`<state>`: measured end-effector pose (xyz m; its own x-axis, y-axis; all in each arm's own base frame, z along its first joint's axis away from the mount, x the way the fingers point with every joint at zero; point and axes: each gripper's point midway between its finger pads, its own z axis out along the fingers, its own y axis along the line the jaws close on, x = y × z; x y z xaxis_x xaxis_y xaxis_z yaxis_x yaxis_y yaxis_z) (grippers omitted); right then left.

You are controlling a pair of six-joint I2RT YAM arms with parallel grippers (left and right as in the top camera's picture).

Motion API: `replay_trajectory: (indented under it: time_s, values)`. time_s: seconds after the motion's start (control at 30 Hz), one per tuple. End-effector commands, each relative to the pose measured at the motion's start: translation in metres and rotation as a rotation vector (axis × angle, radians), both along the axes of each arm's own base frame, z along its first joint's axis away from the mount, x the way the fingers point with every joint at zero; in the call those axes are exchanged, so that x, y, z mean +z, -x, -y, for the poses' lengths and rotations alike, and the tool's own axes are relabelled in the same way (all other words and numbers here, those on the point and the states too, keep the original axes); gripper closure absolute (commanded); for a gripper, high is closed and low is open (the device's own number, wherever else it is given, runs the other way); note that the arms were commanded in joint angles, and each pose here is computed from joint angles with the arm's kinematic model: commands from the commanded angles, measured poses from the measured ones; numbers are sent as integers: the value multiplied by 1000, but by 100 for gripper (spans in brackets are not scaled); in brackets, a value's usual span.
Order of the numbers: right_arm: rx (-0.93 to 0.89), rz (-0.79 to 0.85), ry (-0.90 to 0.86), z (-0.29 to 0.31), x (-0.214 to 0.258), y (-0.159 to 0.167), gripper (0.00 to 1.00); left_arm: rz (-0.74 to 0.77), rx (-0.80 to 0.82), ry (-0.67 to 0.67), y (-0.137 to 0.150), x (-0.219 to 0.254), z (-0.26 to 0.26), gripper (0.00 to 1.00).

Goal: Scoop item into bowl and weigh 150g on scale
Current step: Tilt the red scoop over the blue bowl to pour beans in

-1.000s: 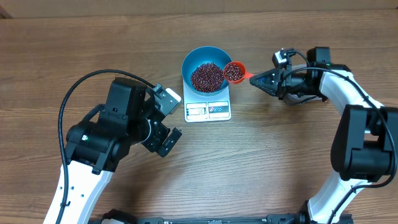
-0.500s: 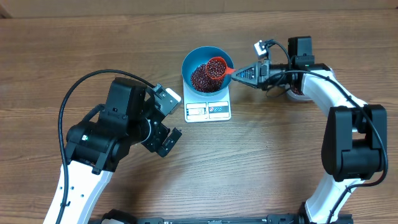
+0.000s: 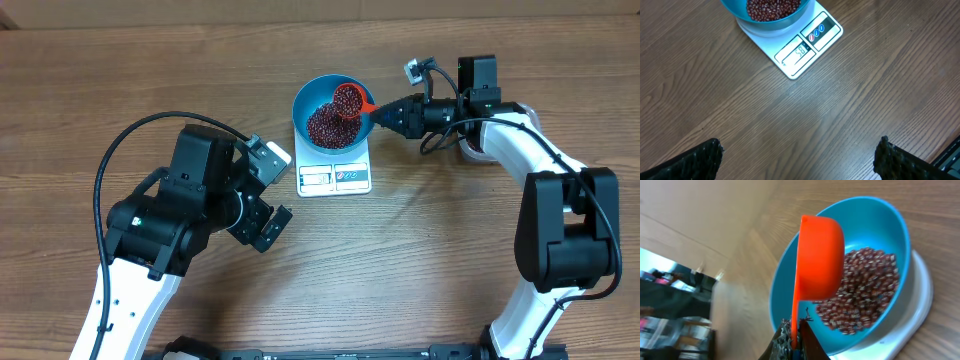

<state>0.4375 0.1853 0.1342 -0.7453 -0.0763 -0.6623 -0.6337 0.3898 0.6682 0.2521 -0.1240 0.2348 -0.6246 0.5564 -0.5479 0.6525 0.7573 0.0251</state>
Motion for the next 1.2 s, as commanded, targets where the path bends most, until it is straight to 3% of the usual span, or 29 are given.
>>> replay_trajectory:
  time_s: [0.0, 1.17]
  values:
    - [33, 191, 51, 0, 21, -3, 96, 26, -9, -6, -3, 7, -1, 0]
    - [92, 540, 231, -9, 15, -21, 96, 26, -9, -6, -3, 7, -1, 0]
